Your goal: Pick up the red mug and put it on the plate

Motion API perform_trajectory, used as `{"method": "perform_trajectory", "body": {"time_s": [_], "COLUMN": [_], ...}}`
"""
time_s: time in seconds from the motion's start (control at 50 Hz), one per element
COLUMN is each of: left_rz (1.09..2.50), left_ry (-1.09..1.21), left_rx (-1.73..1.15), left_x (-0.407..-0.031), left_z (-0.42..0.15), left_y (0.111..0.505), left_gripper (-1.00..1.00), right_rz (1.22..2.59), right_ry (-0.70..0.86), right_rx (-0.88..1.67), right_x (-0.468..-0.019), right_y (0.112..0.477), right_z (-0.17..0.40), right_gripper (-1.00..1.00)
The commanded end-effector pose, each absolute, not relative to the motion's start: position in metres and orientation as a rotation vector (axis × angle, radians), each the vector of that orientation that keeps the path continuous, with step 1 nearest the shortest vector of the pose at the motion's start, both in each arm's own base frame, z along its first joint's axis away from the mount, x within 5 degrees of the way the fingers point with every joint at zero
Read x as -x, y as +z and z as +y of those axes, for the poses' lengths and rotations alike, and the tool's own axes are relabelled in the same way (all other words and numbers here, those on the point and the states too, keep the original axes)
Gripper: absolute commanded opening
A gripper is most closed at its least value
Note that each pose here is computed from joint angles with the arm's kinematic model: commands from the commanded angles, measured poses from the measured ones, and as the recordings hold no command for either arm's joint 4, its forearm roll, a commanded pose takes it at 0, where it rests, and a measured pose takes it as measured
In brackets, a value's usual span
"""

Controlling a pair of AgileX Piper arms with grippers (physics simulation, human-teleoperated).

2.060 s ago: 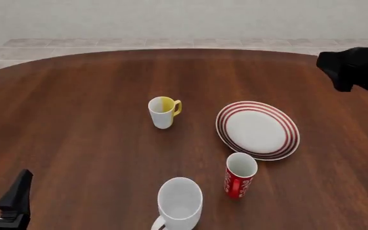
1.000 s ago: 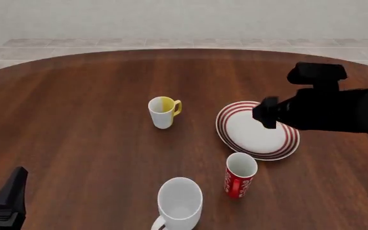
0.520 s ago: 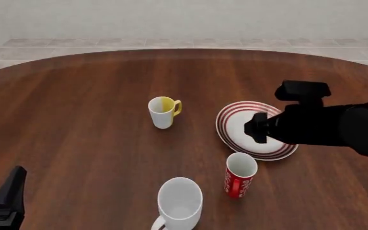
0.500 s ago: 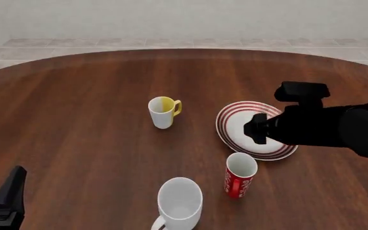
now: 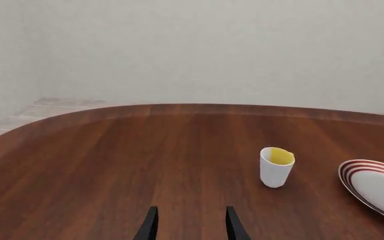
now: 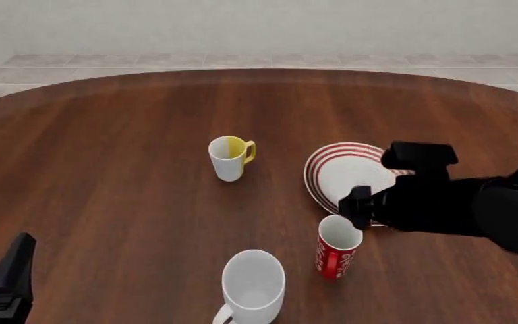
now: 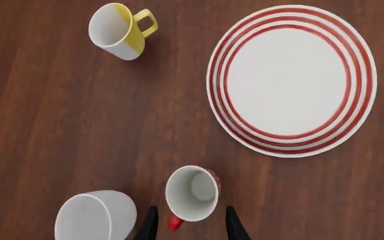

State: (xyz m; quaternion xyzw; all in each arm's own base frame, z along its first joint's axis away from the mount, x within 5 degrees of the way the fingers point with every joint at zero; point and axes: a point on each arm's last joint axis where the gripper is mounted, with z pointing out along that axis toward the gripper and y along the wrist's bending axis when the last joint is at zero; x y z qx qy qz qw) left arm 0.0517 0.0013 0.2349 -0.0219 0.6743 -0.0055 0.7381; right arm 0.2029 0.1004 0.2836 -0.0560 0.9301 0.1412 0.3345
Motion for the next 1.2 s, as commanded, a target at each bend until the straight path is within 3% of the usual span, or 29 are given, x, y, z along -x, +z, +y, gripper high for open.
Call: {"method": "perform_trajectory", "body": {"time_s": [0.02,1.2], "left_rz": [1.479,1.475], "left_ry": [-0.012,-0.021], "left_rx": [0.046,0.054], "left_x": [-0.051,-0.052], "left_z": [0.001,0.001], "left_y": [0.237,0.235], "left_gripper": [1.0,1.0], "right_rz": [2.448,2.532], "right_ry": [0.373,0.474], "right_rx": [0.118,-0.045], "right_x": [-0.197,-0.181], "right_y": [0.273,0.221], "right_z": [0.098,0.11], "right_gripper": [1.0,1.0]}}
